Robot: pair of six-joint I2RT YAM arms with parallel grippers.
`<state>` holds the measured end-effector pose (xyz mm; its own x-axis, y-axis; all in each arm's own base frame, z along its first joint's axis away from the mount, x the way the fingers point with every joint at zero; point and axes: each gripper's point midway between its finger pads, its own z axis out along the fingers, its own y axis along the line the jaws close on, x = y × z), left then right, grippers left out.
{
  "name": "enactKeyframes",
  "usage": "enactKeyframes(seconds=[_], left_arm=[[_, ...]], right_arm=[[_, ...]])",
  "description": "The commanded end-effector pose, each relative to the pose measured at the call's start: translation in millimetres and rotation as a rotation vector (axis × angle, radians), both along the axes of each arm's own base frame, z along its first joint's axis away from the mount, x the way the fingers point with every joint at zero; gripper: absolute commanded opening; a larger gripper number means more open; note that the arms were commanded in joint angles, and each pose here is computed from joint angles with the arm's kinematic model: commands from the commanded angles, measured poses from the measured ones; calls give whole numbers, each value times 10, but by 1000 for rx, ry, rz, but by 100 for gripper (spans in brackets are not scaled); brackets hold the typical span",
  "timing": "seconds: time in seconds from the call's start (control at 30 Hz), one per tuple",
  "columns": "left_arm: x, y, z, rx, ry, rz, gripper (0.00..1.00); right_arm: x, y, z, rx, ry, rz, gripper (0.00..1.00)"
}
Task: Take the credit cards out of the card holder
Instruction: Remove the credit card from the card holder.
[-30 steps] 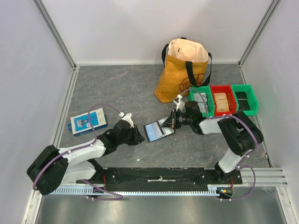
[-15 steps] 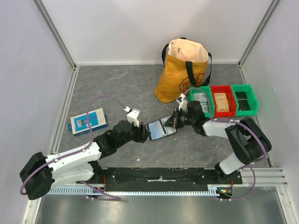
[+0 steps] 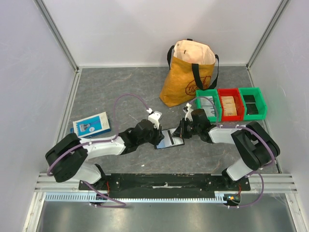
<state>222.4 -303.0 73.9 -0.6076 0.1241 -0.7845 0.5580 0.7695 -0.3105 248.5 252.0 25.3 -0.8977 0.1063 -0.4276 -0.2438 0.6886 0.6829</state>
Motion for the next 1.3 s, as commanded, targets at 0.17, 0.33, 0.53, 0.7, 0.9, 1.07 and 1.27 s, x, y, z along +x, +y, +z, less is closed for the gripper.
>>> enactKeyframes(seconds=[0.17, 0.33, 0.53, 0.7, 0.9, 1.07, 1.27], left_arm=[[10, -169, -287, -11, 100, 28, 16], [-44, -101, -465, 18, 160, 64, 12], [-47, -55, -502, 30, 178, 92, 8], [-50, -43, -520, 37, 184, 97, 7], [-47, -57, -505, 36, 183, 95, 6], [-32, -27, -483, 39, 176, 109, 6], [5, 85, -420, 54, 127, 136, 6]], right_arm=[[73, -59, 48, -85, -45, 9, 21], [114, -67, 93, -107, -57, 21, 33], [93, -8, 46, -92, -40, 73, 36], [48, 60, 31, -40, -33, 116, 33], [13, 92, -9, 14, -12, 142, 23], [42, 37, 14, 35, -8, 131, 0], [175, -218, 183, 20, -32, 55, 0]])
